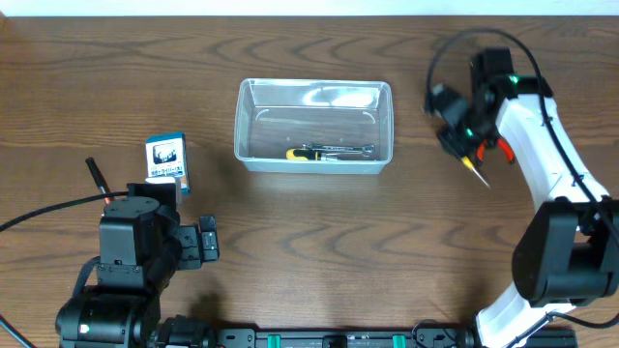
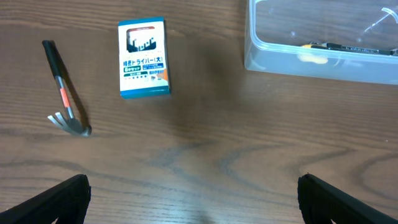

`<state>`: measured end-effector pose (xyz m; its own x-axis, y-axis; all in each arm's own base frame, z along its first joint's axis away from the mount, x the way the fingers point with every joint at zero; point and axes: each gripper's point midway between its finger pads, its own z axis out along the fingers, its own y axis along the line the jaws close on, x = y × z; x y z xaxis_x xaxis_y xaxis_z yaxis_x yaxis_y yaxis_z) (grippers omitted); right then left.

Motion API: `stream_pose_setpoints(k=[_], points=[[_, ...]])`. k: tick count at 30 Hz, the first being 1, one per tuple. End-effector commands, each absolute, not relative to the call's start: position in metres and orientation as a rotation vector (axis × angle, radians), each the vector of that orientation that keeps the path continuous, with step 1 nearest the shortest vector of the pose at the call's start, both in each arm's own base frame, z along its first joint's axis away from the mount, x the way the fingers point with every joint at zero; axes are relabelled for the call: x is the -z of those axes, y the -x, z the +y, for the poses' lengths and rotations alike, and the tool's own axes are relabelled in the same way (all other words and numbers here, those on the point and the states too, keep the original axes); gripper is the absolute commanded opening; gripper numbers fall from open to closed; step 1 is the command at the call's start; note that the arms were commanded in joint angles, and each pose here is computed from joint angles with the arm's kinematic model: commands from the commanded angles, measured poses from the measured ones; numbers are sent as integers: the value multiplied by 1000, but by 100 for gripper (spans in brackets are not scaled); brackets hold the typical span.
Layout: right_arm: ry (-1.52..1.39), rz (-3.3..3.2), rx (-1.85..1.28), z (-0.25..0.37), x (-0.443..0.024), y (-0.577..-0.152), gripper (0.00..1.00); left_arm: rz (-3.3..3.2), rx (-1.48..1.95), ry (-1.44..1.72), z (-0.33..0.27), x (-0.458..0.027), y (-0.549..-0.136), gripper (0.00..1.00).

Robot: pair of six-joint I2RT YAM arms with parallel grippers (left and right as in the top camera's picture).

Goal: Pack container
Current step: 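Carry the small screwdriver with the right gripper into the container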

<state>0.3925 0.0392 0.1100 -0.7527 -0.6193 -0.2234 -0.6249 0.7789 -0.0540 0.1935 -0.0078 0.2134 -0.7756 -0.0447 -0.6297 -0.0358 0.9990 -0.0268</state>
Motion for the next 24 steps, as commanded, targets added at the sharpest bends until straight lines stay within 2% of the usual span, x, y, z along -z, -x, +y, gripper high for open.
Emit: stream_pose_setpoints(k=[1, 6, 11, 16, 24], points=[[860, 2617, -102, 90, -162, -421, 1, 2459, 1, 67, -5, -213, -193, 98], [1139, 2341, -106, 175, -216, -424, 1, 2459, 1, 67, -5, -213, -193, 98], [1494, 2071, -88, 254, -220, -401, 1, 2459, 1, 67, -5, -213, -193, 98], [1683, 1977, -128, 294, -179, -398, 1, 2459, 1, 67, -5, -213, -193, 98], [1824, 2068, -250, 304, -95, -396, 1, 2459, 1, 67, -5, -213, -193, 98]])
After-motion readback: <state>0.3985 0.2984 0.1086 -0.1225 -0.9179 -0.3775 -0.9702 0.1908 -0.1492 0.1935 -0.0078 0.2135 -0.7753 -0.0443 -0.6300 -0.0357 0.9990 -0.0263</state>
